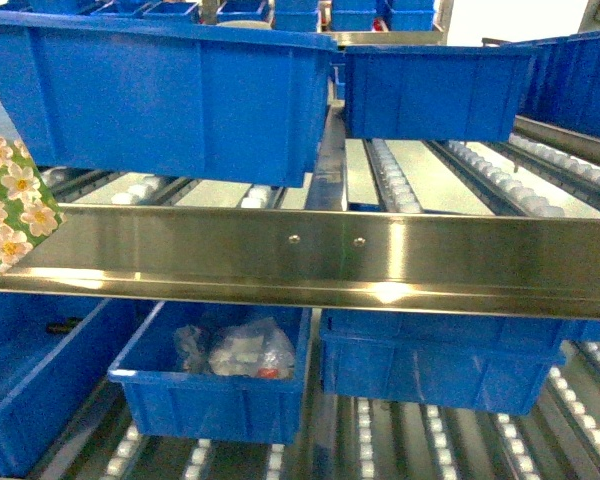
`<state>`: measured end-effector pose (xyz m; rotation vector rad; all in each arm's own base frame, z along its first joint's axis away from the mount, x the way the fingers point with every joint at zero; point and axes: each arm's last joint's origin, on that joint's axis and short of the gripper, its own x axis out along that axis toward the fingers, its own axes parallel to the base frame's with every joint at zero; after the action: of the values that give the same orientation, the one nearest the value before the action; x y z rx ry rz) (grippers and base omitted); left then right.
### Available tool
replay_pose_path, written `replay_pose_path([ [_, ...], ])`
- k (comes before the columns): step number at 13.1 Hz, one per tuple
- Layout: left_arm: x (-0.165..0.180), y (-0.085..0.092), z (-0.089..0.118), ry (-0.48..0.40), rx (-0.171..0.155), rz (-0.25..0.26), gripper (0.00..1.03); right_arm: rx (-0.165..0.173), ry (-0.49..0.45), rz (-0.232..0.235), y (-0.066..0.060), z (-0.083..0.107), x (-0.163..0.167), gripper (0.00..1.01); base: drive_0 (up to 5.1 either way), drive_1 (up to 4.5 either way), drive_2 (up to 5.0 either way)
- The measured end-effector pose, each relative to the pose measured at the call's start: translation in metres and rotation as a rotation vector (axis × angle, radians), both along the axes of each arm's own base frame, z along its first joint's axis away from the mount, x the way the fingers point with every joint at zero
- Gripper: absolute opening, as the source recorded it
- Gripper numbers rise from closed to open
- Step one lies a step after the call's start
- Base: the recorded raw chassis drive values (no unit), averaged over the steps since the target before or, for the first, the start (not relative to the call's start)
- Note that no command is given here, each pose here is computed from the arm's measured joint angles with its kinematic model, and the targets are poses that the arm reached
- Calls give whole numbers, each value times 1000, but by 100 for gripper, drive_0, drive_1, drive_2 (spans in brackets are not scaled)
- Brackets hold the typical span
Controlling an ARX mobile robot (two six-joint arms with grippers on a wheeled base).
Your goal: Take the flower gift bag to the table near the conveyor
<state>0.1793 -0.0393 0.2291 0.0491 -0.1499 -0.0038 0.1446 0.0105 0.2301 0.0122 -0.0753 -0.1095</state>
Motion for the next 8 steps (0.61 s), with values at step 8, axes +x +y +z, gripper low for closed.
replay_pose_path([
  [8, 0, 0, 0, 0, 0, 0, 2, 0, 2, 0, 0, 0, 0, 2, -479, 123, 358],
])
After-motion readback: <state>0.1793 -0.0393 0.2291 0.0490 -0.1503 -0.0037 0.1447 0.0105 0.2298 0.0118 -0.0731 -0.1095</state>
